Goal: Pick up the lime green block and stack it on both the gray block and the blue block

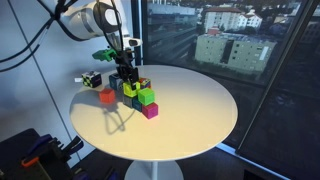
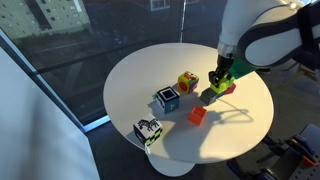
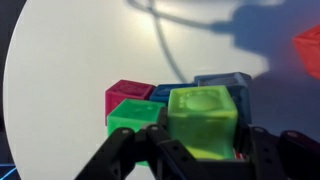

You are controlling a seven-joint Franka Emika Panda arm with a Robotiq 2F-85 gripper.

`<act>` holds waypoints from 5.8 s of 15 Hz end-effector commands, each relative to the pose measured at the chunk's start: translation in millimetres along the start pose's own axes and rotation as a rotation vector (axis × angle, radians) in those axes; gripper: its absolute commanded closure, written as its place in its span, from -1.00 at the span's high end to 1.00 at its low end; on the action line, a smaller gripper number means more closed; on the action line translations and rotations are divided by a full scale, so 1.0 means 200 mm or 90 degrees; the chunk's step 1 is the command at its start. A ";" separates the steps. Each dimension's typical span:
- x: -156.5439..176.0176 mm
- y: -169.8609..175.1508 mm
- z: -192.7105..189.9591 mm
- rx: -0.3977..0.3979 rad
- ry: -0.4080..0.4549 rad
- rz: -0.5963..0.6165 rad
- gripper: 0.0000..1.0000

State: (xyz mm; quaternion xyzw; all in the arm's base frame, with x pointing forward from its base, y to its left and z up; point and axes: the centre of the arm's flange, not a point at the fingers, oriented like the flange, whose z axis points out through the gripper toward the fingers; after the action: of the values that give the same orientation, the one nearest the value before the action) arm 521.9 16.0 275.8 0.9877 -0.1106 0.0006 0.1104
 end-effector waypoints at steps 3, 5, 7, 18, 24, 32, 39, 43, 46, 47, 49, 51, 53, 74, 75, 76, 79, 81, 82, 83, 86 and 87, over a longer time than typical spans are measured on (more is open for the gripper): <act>0.04 0.00 0.02 -0.017 0.005 0.009 -0.38; 0.04 0.00 0.02 -0.016 0.005 0.007 -0.38; 0.04 0.00 0.03 -0.016 0.006 0.007 -0.38; 0.03 -0.01 0.03 -0.013 0.014 0.004 1.00; -0.01 -0.03 -0.01 -0.008 0.009 -0.005 1.00; -0.11 -0.03 0.01 0.009 -0.080 -0.022 1.00; -0.13 0.01 0.09 0.029 -0.092 -0.081 1.00; -0.13 0.06 0.13 0.054 -0.103 -0.109 1.00; -0.15 0.08 0.19 0.066 -0.099 -0.127 1.00; -0.15 0.08 0.20 0.070 -0.092 -0.134 1.00; -0.16 0.08 0.23 0.078 -0.080 -0.144 1.00; -0.16 0.07 0.26 0.093 -0.074 -0.156 1.00; -0.16 0.07 0.29 0.110 -0.069 -0.167 1.00; -0.12 0.04 0.38 0.125 -0.029 -0.176 0.17; -0.12 0.03 0.38 0.125 -0.028 -0.174 -0.02; -0.12 0.03 0.38 0.126 -0.028 -0.173 -0.20; -0.13 0.03 0.35 0.127 -0.027 -0.171 -0.35; -0.14 0.02 0.32 0.129 -0.028 -0.172 -0.43; -0.14 0.03 0.31 0.131 -0.029 -0.172 -0.44; -0.15 0.03 0.30 0.132 -0.028 -0.172 -0.48; -0.15 0.02 0.25 0.135 -0.026 -0.172 -0.48; -0.15 0.02 0.23 0.137 -0.024 -0.173 -0.48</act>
State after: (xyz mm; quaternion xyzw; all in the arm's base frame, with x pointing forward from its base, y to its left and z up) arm 494.7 5.5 210.4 0.9992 0.0293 -0.0251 0.0083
